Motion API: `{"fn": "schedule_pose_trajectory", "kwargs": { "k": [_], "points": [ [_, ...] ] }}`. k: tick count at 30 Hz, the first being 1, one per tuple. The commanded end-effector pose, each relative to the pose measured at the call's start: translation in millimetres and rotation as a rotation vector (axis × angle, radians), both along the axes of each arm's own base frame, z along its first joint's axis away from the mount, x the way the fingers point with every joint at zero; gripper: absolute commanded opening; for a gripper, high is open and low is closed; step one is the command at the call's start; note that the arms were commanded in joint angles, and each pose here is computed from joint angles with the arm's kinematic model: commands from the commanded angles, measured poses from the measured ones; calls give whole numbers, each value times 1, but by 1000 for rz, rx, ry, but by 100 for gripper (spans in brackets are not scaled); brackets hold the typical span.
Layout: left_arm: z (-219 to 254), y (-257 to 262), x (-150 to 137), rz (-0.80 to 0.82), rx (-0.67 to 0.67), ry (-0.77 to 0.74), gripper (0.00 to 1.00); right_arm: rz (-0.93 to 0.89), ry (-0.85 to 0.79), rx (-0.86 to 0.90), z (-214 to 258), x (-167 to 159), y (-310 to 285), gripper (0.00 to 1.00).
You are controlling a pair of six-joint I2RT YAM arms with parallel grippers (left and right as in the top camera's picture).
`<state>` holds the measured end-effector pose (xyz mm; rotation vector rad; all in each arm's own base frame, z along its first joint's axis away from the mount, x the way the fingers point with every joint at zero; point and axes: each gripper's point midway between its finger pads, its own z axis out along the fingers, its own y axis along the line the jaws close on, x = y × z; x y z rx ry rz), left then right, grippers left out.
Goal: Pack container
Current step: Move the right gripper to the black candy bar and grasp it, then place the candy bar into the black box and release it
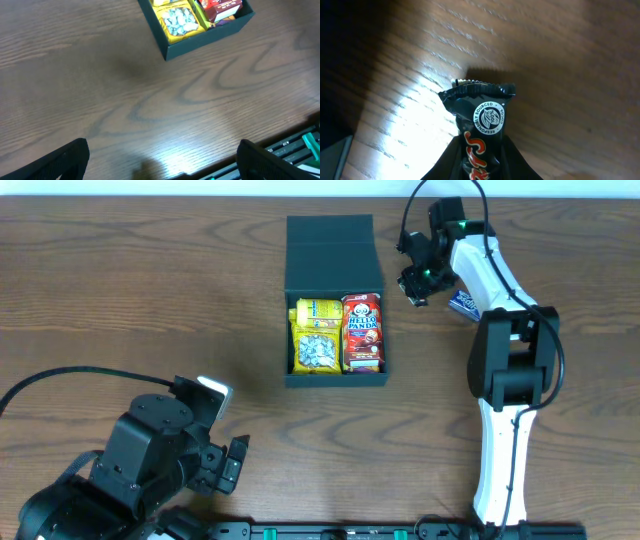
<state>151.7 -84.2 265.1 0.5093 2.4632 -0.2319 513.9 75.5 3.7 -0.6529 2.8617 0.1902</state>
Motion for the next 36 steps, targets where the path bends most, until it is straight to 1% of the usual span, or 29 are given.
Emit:
{"fn": "schedule_pose_trajectory", "kwargs": {
  "k": [1, 5, 8, 11, 15, 19, 22, 25, 31, 34, 35, 36],
  "points": [
    [1, 0, -1, 6, -7, 2, 95, -18, -70, -3, 42, 4, 6, 6],
    [1, 0, -1, 6, -7, 2, 95, 6, -138, 12, 87, 0, 21, 6],
    [1, 0, -1, 6, -7, 2, 95, -13, -177, 33, 123, -9, 34, 6],
    [1, 0, -1, 6, -7, 2, 95, -99, -187, 77, 155, -23, 48, 6],
    [1, 0, -1, 6, -7, 2, 95, -264, -123, 137, 180, -53, 72, 5],
    [1, 0, -1, 6, -7, 2, 95, -442, 17, 151, 171, -84, 95, 5],
    [1, 0, -1, 6, -7, 2, 95, -465, 68, 141, 157, -102, 124, 5],
    [1, 0, -1, 6, -7, 2, 95, -469, 79, 104, 140, -116, 142, 5],
    [1, 0, -1, 5, -7, 2, 95, -467, 93, 48, 109, -138, 164, 5],
    [1, 0, -1, 6, -7, 2, 95, -503, 93, 8, 98, -145, 162, 5],
    [1, 0, -1, 6, -7, 2, 95, -503, 91, 1, 95, -146, 163, 11],
    [1, 0, -1, 6, -7, 2, 95, -502, 91, 2, 94, -146, 164, 21]
  ]
}}
